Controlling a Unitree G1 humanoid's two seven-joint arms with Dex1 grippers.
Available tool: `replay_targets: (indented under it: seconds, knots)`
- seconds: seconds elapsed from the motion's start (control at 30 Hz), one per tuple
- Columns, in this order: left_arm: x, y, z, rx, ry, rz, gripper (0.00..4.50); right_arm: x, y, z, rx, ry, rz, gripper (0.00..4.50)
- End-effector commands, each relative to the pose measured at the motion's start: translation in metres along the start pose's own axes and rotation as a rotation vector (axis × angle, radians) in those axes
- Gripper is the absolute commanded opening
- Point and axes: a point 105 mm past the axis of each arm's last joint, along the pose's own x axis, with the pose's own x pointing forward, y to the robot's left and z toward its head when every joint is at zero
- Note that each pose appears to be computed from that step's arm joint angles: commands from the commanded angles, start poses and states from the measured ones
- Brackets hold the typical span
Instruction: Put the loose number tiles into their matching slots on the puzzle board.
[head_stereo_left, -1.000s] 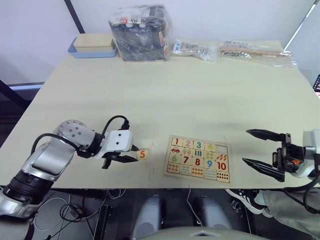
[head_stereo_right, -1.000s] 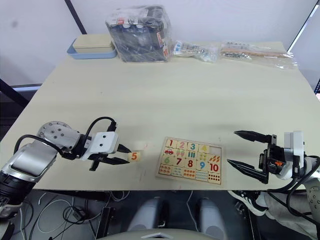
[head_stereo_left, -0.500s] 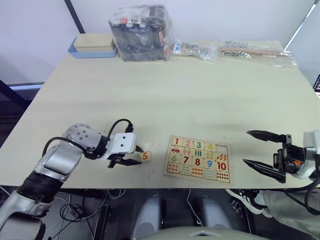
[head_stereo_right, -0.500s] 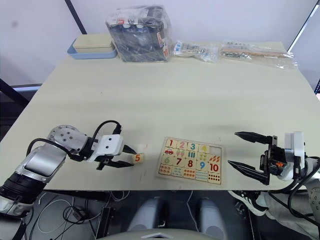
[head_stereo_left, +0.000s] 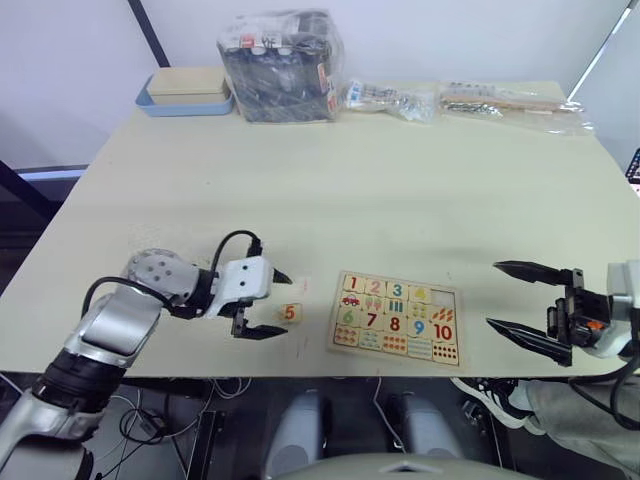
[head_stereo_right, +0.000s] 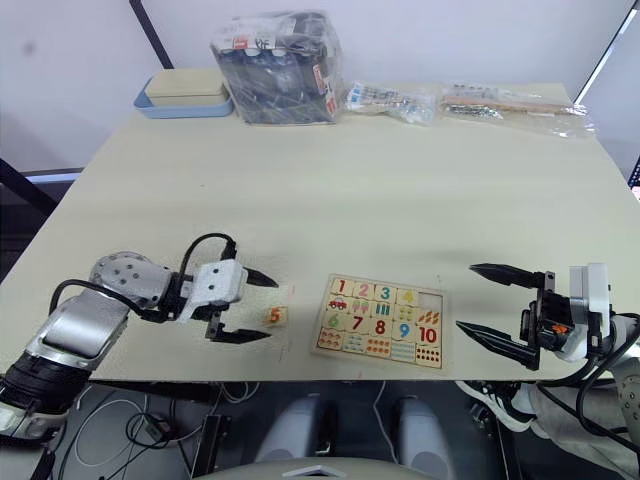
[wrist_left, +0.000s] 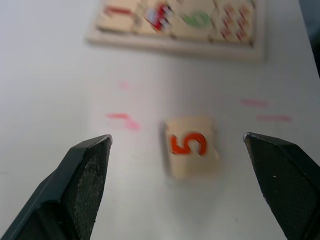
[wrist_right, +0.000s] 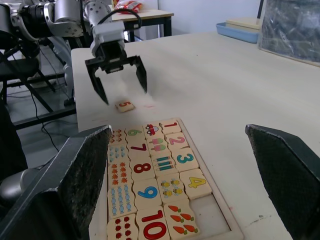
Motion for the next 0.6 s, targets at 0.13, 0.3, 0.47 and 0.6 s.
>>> replay_targets:
  seconds: [0.13,0.3,0.47,0.6]
  knots:
    - [-0.015,0.01,0.033,-0.027,-0.15,0.178,4.47,0.001,-0.006,0.009,-0.041,-0.012,0.015,4.5]
    - [-0.014,0.024,0.053,-0.091,-0.273,0.328,4.47,0.006,-0.009,0.009,-0.044,-0.02,0.027,4.5]
    - [-0.006,0.057,0.064,-0.098,-0.346,0.521,4.47,0.01,-0.011,0.01,-0.043,-0.026,0.042,4.5]
    - [0.009,0.08,0.074,-0.013,-0.382,0.597,4.47,0.012,-0.014,0.011,-0.045,-0.026,0.057,4.5]
